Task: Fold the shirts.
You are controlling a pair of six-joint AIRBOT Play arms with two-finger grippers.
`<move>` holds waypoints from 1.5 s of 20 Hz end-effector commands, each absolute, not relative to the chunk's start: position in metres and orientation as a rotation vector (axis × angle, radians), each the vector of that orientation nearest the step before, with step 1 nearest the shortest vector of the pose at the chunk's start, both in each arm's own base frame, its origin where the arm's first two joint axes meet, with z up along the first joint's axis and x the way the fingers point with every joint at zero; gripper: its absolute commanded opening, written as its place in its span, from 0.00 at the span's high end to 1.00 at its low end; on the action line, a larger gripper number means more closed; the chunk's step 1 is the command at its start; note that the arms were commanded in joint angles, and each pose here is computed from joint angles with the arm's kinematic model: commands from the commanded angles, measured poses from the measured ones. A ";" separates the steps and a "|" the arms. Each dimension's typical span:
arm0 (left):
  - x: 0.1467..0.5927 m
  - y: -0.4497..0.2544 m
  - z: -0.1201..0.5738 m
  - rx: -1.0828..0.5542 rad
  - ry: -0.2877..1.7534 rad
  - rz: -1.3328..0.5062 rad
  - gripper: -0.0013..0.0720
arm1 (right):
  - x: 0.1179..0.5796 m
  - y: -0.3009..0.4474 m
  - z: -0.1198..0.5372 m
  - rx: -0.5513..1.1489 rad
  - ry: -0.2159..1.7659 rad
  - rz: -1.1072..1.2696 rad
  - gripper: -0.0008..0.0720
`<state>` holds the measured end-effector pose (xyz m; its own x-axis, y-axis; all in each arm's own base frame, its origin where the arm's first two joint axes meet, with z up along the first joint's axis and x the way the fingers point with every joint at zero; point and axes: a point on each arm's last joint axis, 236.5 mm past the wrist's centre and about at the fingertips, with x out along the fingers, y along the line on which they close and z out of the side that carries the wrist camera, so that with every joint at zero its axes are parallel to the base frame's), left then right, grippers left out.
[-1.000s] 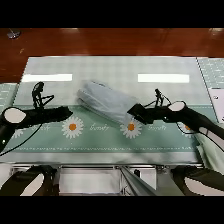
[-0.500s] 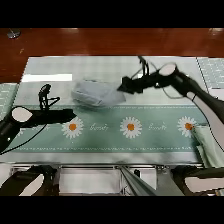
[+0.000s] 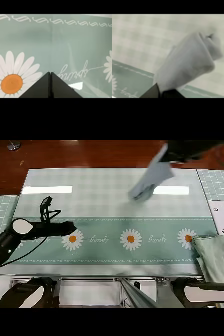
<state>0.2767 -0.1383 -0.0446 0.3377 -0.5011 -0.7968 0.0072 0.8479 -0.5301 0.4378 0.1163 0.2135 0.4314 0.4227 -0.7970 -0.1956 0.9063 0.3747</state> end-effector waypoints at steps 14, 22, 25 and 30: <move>0.282 -0.162 -0.025 -0.618 1.155 -0.416 0.95 | 0.050 -0.200 0.151 0.577 1.305 -1.186 0.95; 0.298 -0.172 0.011 -0.535 1.053 -0.543 0.95 | 0.163 -0.213 0.120 0.815 0.977 -0.891 0.24; 0.355 -0.154 0.096 -0.410 0.855 -0.551 0.96 | 0.327 -0.187 0.245 0.823 0.469 -0.296 0.95; 0.415 -0.123 0.165 -0.113 0.816 -0.405 0.96 | 0.415 -0.044 0.200 0.301 0.738 0.075 0.95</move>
<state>0.3892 -0.1476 0.1384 0.5690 -0.5371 -0.6227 0.3278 0.8426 -0.4273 0.3672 -0.1224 0.2106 0.7684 0.0517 -0.6379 0.2969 0.8542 0.4269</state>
